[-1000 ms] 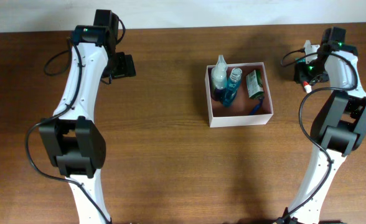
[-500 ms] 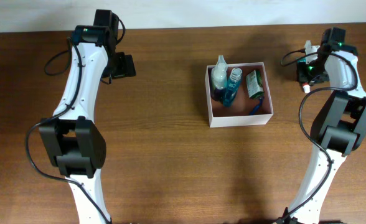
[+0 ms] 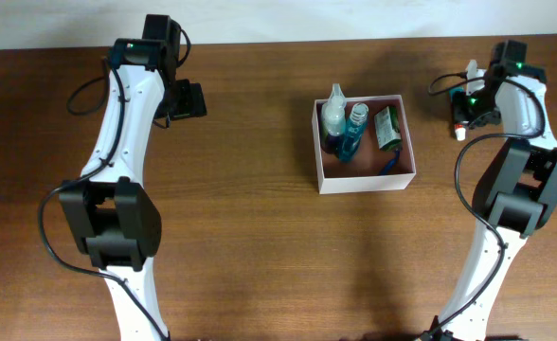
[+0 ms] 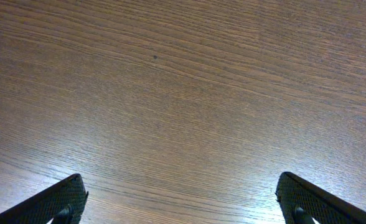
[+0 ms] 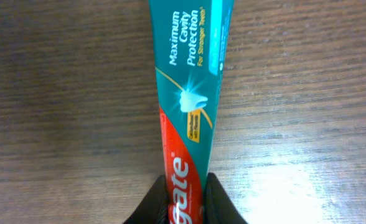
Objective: Pack container
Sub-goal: 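Lift the toothpaste and carry it over the pink box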
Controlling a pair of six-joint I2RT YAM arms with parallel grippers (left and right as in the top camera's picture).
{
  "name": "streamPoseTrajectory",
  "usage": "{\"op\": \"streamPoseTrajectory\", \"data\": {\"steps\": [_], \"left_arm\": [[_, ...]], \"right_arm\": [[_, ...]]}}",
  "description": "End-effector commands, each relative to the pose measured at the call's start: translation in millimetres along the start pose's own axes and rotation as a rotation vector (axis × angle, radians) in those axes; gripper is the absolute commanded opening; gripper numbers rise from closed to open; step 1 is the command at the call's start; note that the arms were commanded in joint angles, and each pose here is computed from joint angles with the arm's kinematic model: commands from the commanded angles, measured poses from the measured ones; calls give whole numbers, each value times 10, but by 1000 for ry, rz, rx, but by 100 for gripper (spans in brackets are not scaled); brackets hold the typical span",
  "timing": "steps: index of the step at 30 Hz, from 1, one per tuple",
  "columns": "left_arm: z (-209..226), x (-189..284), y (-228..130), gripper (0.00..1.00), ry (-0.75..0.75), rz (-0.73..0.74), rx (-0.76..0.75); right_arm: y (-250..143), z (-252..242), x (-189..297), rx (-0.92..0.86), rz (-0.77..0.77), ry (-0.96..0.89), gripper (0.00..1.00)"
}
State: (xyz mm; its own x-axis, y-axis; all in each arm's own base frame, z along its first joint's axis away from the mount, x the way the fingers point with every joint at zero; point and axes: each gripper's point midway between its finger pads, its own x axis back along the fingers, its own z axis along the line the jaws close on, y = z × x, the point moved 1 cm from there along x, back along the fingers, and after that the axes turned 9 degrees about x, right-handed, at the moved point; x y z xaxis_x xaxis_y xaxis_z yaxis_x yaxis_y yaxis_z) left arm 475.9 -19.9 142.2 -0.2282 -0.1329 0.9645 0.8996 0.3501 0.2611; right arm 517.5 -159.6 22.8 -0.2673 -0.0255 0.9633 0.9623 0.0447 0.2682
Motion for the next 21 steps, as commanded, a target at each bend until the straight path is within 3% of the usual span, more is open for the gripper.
{"op": "streamPoseTrajectory", "data": {"steps": [1, 5, 11, 21], "left_arm": [[14, 37, 13, 99, -4, -9, 14], [14, 37, 13, 99, -4, -9, 14], [14, 37, 13, 99, -4, -9, 14], [14, 37, 12, 99, -4, -8, 14]], "right_arm": [[209, 32, 192, 5, -51, 4, 15], [355, 92, 523, -2, -75, 1, 15], [617, 598, 1317, 7, -158, 80, 15], [394, 1311, 1853, 86, -91, 139, 14]]}}
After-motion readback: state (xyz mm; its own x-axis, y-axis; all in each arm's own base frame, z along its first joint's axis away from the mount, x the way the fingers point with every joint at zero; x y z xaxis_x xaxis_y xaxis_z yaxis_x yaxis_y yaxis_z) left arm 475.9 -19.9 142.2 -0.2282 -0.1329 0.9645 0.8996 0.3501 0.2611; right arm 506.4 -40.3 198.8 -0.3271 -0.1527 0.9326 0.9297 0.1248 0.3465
